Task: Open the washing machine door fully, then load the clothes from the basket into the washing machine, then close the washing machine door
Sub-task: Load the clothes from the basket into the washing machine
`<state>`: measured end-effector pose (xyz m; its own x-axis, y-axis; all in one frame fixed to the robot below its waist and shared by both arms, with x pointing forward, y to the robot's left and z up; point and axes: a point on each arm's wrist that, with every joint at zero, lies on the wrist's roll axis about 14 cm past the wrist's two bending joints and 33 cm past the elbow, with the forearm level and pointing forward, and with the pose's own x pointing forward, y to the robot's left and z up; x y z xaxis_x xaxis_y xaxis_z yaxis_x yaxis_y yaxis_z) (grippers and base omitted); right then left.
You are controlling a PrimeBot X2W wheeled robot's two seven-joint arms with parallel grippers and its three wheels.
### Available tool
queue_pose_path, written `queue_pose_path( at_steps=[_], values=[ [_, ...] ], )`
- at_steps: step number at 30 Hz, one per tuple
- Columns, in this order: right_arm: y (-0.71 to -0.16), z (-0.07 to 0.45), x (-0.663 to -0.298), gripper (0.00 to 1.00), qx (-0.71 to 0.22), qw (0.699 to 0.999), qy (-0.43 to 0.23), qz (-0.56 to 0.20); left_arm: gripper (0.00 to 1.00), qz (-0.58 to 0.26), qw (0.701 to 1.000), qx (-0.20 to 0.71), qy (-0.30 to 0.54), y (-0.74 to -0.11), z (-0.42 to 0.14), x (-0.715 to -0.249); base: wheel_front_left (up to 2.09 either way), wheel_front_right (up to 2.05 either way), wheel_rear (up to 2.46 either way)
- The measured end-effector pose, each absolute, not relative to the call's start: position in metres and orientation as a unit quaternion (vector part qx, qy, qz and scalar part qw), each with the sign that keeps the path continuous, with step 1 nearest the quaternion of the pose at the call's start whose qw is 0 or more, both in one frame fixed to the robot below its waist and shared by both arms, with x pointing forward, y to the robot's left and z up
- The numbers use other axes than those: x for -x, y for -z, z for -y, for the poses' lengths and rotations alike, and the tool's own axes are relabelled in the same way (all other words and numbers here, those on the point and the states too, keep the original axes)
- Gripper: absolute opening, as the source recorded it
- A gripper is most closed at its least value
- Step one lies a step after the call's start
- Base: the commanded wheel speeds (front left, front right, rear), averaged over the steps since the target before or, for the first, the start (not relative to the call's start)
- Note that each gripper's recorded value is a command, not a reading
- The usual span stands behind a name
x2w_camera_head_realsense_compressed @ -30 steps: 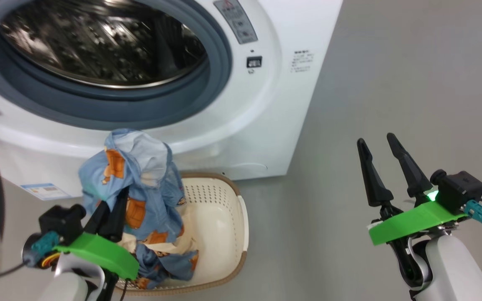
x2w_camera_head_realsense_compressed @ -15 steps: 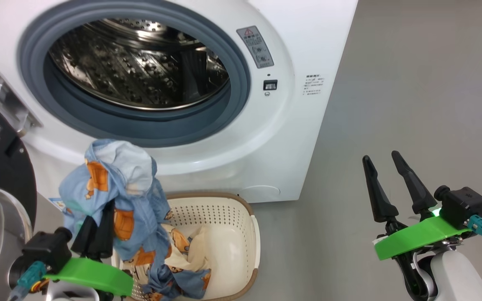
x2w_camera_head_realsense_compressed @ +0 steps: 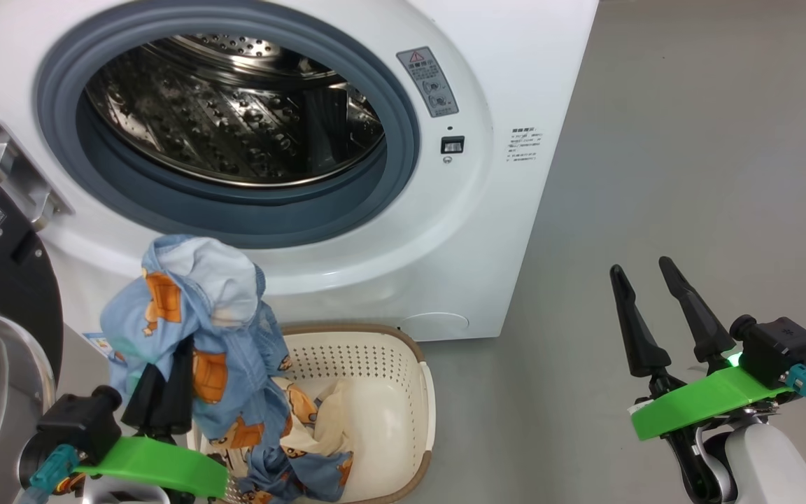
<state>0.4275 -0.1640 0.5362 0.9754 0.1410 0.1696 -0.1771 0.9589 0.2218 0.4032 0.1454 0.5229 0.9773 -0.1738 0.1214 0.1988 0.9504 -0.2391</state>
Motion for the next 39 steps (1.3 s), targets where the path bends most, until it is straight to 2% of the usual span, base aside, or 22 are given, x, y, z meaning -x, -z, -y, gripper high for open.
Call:
queue_pose_path(
  at_steps=[7,13,28,39],
  values=[
    [-0.532,0.164,-0.428,1.0,-0.119,0.987,-0.08,0.071,0.0,0.052,0.986,0.12,0.109,-0.524,-0.14,-0.407,0.0,0.0,0.0],
    [-0.526,0.163,-0.429,1.0,-0.119,0.988,-0.081,0.062,0.0,0.089,0.981,0.112,0.128,-0.549,-0.132,-0.431,0.0,0.0,0.0],
    [-0.503,0.166,-0.45,1.0,-0.126,0.989,-0.068,0.041,0.0,0.069,0.979,0.106,0.158,-0.542,-0.106,-0.532,0.0,0.0,0.0],
    [-0.476,0.173,-0.474,1.0,-0.129,0.99,-0.048,0.019,0.0,0.022,0.982,0.086,0.165,-0.501,-0.094,-0.616,0.0,0.0,0.0]
  ],
)
